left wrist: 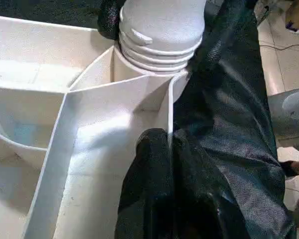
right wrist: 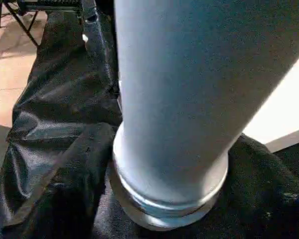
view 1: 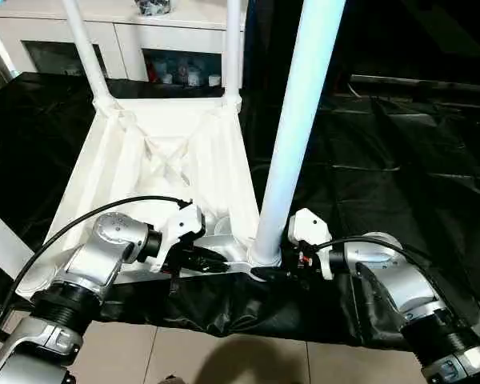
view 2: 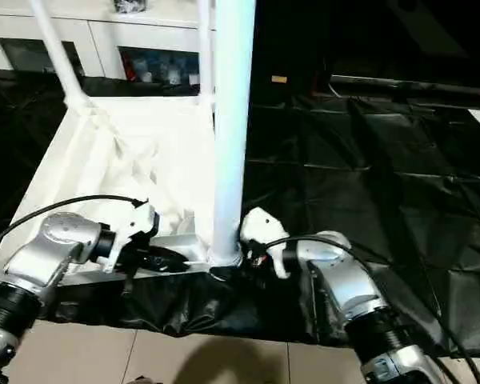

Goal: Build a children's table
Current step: Rotate leg to tighten

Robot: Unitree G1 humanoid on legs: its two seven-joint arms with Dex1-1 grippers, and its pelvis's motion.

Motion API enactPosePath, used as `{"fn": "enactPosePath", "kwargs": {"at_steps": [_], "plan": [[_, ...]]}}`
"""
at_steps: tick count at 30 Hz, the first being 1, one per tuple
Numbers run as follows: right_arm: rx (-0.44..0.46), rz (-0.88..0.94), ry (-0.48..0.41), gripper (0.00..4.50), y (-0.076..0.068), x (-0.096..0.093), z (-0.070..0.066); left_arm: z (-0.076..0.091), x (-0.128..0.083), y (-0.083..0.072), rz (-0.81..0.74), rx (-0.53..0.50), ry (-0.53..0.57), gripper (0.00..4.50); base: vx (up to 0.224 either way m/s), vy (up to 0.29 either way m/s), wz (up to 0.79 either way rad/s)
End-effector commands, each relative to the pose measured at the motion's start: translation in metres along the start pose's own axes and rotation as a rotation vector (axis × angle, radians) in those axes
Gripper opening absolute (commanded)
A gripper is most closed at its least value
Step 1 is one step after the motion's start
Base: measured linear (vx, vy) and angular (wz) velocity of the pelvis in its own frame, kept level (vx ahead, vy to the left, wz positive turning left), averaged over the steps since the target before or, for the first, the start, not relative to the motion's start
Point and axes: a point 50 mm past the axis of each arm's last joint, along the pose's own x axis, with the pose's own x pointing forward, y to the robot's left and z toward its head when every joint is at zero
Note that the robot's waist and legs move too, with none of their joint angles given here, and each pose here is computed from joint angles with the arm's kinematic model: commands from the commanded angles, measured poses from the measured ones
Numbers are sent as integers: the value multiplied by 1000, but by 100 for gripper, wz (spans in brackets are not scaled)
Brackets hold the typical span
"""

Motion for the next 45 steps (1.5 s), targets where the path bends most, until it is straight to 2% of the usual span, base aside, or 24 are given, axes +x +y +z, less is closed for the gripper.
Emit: {"fn": "enactPosePath", "kwargs": {"at_steps": [1,6,10,13,17,18,23,26,27,30,32,34,37,41,45], "plan": [[-14,16,-15,316,0,1,5,-3,5,-3,-40,-11,13,0,0,0,0],[6,-22,-28,281,2,6,0,-5,6,0,14,-18,7,0,0,0,0],[60,-157,-45,275,-1,15,-3,-1,10,8,125,-37,-36,0,0,0,0],[142,-339,-66,274,-7,28,-5,9,21,21,276,-57,-76,0,0,0,0],[212,-477,-66,274,-12,43,-7,20,33,31,397,-83,-112,0,0,0,0],[252,-586,-48,274,-15,56,-7,31,44,35,471,-102,-149,0,0,0,0],[270,-646,-64,273,-17,71,2,40,61,29,452,-96,-183,0,0,0,0],[242,-625,-85,273,-16,77,10,39,67,23,413,-79,-178,0,0,0,0],[225,-611,-107,329,-16,78,14,37,69,20,388,-65,-172,0,0,0,0],[229,-574,-143,346,-19,69,16,31,64,18,345,-43,-155,0,0,0,0],[208,-562,-136,377,-20,64,15,29,61,17,329,-32,-152,0,0,0,0],[135,-477,-121,377,-20,50,14,26,51,15,269,-8,-154,0,0,0,0],[104,-433,-113,377,-19,44,13,24,48,13,244,0,-148,0,0,0,0],[47,-254,-94,377,-12,20,7,17,35,8,145,31,-121,0,0,0,0],[26,-158,-74,377,-8,8,5,15,28,3,75,37,-123,0,0,0,0]]}}
